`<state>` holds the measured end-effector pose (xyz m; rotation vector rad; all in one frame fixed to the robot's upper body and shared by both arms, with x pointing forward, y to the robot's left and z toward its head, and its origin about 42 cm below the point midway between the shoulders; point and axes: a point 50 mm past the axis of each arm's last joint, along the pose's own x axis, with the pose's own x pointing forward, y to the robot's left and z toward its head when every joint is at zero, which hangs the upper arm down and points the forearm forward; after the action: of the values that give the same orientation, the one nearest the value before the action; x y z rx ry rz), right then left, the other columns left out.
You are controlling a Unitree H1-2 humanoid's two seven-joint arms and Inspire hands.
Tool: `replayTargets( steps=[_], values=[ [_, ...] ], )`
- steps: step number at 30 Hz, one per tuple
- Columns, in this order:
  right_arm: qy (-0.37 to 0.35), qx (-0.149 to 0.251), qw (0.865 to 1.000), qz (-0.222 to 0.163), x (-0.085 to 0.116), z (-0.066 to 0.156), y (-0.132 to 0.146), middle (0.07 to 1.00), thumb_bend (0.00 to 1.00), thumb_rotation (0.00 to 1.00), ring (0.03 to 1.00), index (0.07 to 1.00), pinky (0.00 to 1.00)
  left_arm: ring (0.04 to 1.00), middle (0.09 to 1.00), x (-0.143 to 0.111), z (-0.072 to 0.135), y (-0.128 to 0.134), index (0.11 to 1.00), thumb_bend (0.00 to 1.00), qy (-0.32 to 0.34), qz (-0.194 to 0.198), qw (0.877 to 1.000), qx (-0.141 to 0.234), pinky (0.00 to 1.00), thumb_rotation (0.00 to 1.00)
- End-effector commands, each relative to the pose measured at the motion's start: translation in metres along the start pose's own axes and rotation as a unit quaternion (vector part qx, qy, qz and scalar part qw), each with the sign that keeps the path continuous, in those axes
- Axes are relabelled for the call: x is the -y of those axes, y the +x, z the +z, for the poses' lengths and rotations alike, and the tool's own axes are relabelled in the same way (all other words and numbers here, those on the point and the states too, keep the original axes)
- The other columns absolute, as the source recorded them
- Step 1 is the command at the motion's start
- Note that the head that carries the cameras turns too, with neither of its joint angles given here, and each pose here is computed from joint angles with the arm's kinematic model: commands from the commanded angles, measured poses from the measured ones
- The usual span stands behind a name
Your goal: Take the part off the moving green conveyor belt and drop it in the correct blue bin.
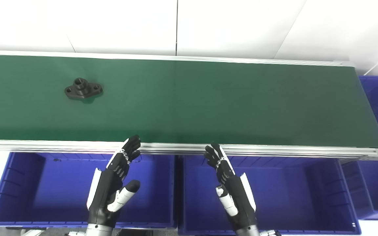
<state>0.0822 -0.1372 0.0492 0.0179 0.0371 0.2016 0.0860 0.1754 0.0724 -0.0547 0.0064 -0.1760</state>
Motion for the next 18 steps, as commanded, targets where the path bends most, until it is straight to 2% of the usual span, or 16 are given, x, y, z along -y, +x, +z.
replayTargets(
  steps=[1,12,18],
  values=[
    [0.006,0.021,1.0,0.002,-0.0028,0.0066,0.0015,0.931,0.87,0.94,0.912,0.971,0.92,0.909,0.9,0.0011,0.0045,0.002,0.87,0.8,0.001,0.0,1.0,0.016,0.89,0.73],
    [0.01,0.018,1.0,0.004,-0.0027,0.0051,0.001,0.932,0.87,0.94,0.916,0.974,0.93,0.907,0.895,0.0045,0.0044,0.0029,0.871,0.83,-0.005,-0.007,1.0,0.013,0.9,0.73],
    [0.009,0.016,1.0,0.004,-0.0029,0.0065,0.0003,0.938,0.86,0.95,0.917,0.984,0.93,0.895,0.886,0.0052,0.0041,0.0021,0.867,0.84,-0.004,-0.004,1.0,0.015,0.88,0.73]
  ],
)
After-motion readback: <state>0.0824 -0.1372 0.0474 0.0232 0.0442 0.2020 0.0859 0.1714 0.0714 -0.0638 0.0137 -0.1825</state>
